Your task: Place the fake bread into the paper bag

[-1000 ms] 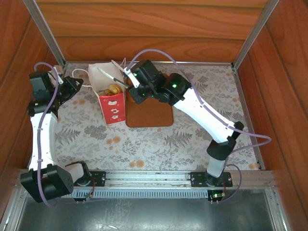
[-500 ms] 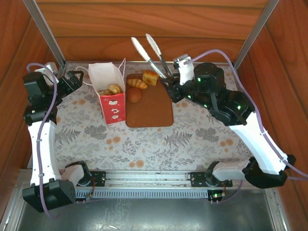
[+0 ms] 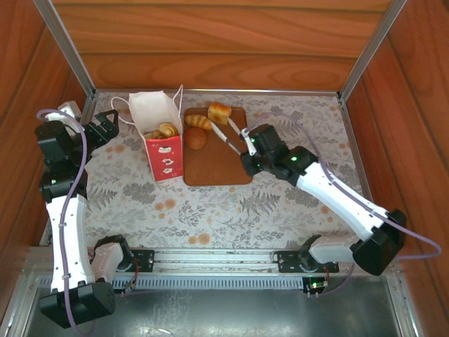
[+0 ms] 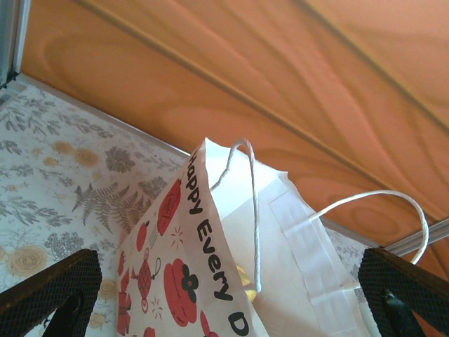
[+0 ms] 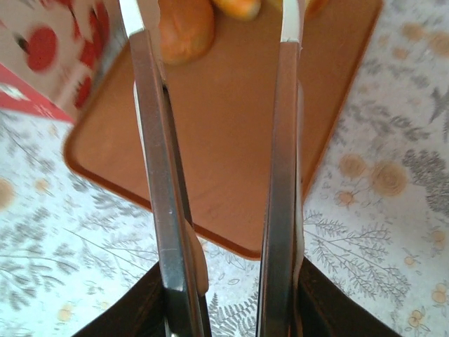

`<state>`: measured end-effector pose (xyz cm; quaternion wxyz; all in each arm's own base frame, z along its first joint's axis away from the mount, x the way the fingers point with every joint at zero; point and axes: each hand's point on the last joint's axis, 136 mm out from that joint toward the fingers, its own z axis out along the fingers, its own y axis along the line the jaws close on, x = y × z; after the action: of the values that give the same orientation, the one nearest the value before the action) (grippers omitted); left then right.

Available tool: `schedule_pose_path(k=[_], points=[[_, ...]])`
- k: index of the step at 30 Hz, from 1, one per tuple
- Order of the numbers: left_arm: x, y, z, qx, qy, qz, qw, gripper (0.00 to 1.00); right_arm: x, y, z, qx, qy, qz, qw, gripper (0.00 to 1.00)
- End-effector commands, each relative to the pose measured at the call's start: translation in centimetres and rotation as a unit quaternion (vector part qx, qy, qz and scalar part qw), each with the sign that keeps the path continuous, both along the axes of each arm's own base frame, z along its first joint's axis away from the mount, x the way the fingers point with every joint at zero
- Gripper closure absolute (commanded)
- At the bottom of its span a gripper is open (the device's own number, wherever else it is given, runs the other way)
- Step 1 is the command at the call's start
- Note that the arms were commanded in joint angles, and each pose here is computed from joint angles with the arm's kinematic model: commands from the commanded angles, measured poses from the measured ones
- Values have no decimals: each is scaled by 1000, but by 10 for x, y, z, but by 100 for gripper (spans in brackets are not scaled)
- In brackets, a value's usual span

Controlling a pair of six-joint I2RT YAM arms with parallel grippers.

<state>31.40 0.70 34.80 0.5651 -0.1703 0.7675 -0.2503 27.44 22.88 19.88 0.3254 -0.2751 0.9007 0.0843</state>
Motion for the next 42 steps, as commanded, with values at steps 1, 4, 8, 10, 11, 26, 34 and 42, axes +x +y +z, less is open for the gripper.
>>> schedule_pose_path(k=[1,4,8,10,11,26,34,42], points=[[-2,4,14,20,-32,11,999,0,21,18,-9,5,-32,29,999,61],[-1,6,14,23,-34,18,999,0,27,27,-35,-13,-16,44,999,61],[2,10,10,26,-30,26,999,0,36,36,-58,-27,-5,53,998,61],[5,11,8,26,-27,27,999,0,41,39,-67,-35,-4,56,998,60],[6,11,7,25,-25,27,999,0,43,40,-70,-39,-4,57,998,61],[14,17,5,33,-21,35,999,0,59,58,-113,-71,28,76,994,54],[16,17,4,31,-20,34,999,0,71,68,-115,-75,20,84,993,53],[17,17,4,31,-19,33,999,0,81,77,-119,-81,20,90,992,52]])
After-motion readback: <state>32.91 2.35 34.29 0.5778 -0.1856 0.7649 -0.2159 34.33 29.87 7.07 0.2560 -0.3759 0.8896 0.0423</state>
